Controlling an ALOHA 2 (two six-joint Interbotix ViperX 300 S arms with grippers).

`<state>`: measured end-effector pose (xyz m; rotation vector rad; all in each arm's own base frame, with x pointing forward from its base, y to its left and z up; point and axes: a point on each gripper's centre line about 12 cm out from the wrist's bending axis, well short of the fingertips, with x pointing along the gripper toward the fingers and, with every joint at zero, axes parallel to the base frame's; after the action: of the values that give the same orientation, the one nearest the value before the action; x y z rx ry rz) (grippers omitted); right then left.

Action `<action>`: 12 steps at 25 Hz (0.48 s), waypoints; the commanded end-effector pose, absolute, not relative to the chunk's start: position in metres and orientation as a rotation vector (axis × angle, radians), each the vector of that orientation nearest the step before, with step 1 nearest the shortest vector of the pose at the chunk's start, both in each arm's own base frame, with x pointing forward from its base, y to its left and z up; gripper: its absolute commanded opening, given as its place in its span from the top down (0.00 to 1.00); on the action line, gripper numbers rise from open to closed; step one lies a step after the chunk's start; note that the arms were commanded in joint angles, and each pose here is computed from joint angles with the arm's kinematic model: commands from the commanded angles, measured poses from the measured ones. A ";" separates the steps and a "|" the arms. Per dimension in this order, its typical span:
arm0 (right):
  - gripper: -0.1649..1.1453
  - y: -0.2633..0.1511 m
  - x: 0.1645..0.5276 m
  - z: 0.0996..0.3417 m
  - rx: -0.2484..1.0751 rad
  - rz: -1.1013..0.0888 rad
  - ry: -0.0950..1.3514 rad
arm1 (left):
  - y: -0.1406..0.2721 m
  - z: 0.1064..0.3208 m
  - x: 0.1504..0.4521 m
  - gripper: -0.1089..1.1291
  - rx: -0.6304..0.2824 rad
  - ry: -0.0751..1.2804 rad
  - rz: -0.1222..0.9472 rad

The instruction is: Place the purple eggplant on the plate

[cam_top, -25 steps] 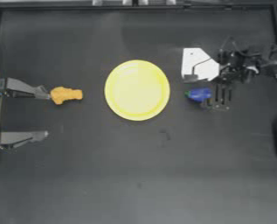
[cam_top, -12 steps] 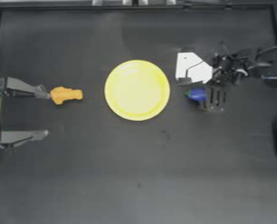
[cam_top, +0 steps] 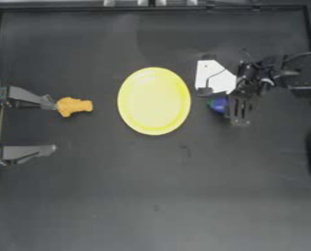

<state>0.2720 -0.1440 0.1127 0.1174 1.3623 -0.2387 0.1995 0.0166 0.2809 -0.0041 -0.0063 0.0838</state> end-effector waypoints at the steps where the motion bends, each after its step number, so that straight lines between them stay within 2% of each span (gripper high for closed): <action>1: 0.75 -0.148 0.282 0.143 0.109 -0.260 1.263 | 0.017 0.282 0.206 0.08 -0.006 0.004 0.085; 7: 0.74 -0.151 0.302 0.190 0.061 -0.254 1.153 | 0.019 0.280 0.208 0.08 -0.005 0.015 0.090; 12: 0.74 -0.151 0.333 0.215 -0.021 -0.204 1.094 | 0.020 0.280 0.208 0.08 -0.007 0.015 0.096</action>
<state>0.3192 -0.1504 0.1958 0.0031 1.1511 -0.2086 0.2037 0.0188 0.2750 -0.0053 0.0228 0.0931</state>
